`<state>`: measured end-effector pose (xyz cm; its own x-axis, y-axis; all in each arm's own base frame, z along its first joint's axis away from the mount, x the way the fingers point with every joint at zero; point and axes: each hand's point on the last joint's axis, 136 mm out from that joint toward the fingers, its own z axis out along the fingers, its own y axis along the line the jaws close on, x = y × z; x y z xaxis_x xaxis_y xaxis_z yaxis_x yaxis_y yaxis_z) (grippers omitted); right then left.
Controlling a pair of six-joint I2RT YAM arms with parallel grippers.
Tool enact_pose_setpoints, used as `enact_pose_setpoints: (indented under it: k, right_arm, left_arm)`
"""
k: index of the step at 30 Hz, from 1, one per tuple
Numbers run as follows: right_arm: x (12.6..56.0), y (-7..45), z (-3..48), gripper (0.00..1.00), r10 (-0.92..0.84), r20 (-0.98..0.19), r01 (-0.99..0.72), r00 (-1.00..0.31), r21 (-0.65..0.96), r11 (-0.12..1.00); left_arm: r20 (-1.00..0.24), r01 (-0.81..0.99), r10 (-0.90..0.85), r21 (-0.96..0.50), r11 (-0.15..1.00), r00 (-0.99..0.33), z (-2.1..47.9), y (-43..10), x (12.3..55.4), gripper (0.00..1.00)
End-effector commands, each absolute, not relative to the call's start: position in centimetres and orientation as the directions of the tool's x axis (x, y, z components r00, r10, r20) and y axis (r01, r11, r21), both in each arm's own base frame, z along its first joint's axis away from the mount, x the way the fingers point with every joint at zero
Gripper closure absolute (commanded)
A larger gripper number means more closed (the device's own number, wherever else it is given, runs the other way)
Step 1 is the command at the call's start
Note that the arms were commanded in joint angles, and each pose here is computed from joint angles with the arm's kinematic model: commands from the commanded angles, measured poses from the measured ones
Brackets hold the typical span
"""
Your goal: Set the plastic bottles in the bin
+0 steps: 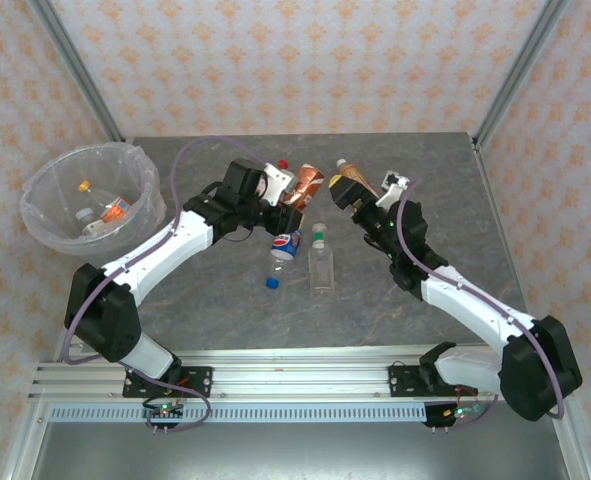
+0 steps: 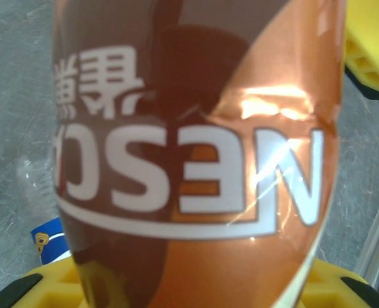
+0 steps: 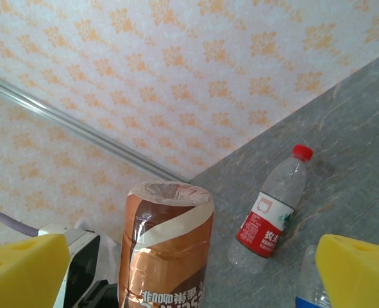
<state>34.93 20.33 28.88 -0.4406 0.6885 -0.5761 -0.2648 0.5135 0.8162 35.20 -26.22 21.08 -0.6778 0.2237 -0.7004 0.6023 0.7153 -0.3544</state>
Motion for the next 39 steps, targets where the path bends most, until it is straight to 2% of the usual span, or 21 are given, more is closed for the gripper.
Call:
enact_pose_setpoints:
  k: [1, 5, 10, 14, 20, 26, 33, 39]
  right_arm:
    - [34.9, 19.1, 29.2, 0.01, 0.703, -0.601, -0.252, -0.382, 0.799, 0.546]
    - [35.0, 18.6, 28.7, 0.01, 0.714, -0.593, -0.224, -0.372, 0.804, 0.551]
    - [35.4, 15.9, 26.3, 0.01, 0.777, -0.549, -0.064, -0.308, 0.827, 0.559]
    - [35.1, 14.8, 25.4, 0.01, 0.791, -0.547, -0.025, -0.275, 0.826, 0.563]
    - [34.8, 13.5, 24.1, 0.01, 0.799, -0.549, 0.041, -0.247, 0.817, 0.574]
    - [34.9, 13.1, 23.2, 0.01, 0.82, -0.515, 0.092, -0.248, 0.83, 0.549]
    - [35.0, 13.1, 22.7, 0.01, 0.817, -0.519, 0.111, -0.251, 0.823, 0.557]
    - [35.0, 12.7, 22.6, 0.01, 0.825, -0.514, 0.127, -0.233, 0.825, 0.55]
  left_arm:
    - [-0.754, 0.573, 0.156, -0.33, 0.75, -0.638, 23.9, -25.5, 36.9, 0.67]
    - [-0.753, 0.499, 0.111, -0.309, 0.81, -0.648, 24.4, -24.0, 37.9, 0.67]
    - [-0.768, 0.4, 0.02, -0.311, 0.862, -0.64, 26.2, -21.7, 39.0, 0.67]
    - [-0.787, 0.344, -0.005, -0.275, 0.898, -0.617, 27.8, -20.0, 39.2, 0.67]
    - [-0.831, 0.115, -0.097, -0.19, 0.975, -0.548, 29.9, -15.1, 40.0, 0.67]
    - [-0.871, 0.006, -0.138, -0.16, 0.987, -0.472, 32.4, -12.2, 39.9, 0.66]
    - [-0.911, -0.072, -0.097, -0.075, 0.995, -0.401, 36.4, -9.2, 38.9, 0.66]
    - [-0.94, -0.235, -0.067, 0.015, 0.972, -0.335, 39.3, -4.9, 37.7, 0.66]
